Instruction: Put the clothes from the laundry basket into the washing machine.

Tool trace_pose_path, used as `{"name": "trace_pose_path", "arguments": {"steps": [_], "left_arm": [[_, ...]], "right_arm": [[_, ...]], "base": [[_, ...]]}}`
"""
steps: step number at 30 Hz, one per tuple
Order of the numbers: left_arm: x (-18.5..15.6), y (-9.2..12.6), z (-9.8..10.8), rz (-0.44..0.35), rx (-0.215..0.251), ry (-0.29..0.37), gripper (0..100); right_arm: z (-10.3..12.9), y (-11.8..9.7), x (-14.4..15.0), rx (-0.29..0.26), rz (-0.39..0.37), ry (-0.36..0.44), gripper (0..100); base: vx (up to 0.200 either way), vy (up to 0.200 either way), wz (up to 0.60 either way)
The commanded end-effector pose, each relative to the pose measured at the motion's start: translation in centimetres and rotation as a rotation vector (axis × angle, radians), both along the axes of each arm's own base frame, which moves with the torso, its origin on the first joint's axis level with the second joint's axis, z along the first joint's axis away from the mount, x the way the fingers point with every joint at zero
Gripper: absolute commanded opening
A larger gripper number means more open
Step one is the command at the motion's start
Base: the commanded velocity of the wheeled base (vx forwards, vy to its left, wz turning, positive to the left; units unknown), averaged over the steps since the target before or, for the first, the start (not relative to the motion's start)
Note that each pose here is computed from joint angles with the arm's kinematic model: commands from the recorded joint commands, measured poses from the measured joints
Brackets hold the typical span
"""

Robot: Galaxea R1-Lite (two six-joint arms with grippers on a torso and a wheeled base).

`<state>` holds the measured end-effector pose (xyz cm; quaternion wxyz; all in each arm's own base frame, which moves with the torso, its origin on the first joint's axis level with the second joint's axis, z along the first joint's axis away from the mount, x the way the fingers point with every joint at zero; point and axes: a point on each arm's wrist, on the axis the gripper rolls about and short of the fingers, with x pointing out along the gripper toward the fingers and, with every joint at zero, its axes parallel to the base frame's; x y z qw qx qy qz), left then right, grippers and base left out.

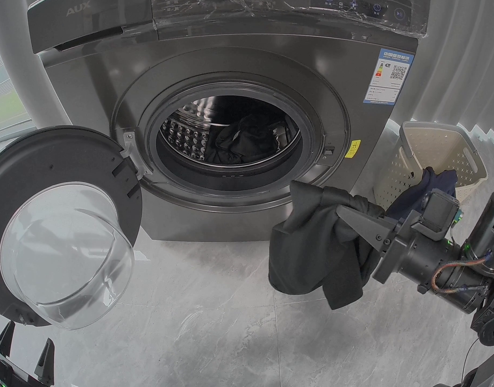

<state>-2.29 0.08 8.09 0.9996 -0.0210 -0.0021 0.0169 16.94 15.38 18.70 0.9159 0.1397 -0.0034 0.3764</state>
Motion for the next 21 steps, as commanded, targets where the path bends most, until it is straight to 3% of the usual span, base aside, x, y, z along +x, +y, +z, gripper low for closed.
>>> {"name": "trace_pose_path", "arguments": {"steps": [1,10,11,13,14,15,17,19,21], "left_arm": [[0.0,0.0,-0.5,0.0,0.01,0.002,100],[0.0,-0.1,-0.4,-0.018,0.021,-0.013,100],[-0.1,-0.1,0.2,-0.015,0.0,-0.046,100],[-1.2,-0.1,4.1,-0.029,-0.022,-0.193,100],[-1.6,-0.2,5.8,-0.046,-0.022,-0.227,100],[-1.5,-0.2,6.8,-0.089,-0.017,-0.214,100],[-0.7,-0.4,6.6,-0.151,-0.006,-0.141,100],[0.5,-0.6,5.1,-0.264,0.009,-0.011,100],[1.3,-0.8,3.6,-0.376,-0.005,0.075,100]], "right_arm": [[-0.6,2.3,1.6,-0.016,-0.004,0.021,0],[0.7,4.9,2.7,0.024,0.016,-0.016,0],[0.9,5.1,2.7,0.029,0.019,-0.021,0],[1.5,5.4,3.0,0.046,0.021,-0.037,0],[1.7,5.7,3.2,0.052,0.024,-0.046,0],[2.1,6.0,3.5,0.063,0.025,-0.054,0],[2.5,6.6,3.8,0.076,0.028,-0.066,0],[2.6,7.2,4.3,0.084,0.029,-0.073,0],[2.7,7.6,4.4,0.088,0.032,-0.075,0]], "base": [[0.0,0.0,0.0],[0.0,0.0,0.0],[0.0,0.0,0.0],[0.0,0.0,0.0],[0.0,0.0,0.0],[0.0,0.0,0.0],[0.0,0.0,0.0],[0.0,0.0,0.0],[0.0,0.0,0.0]]}}
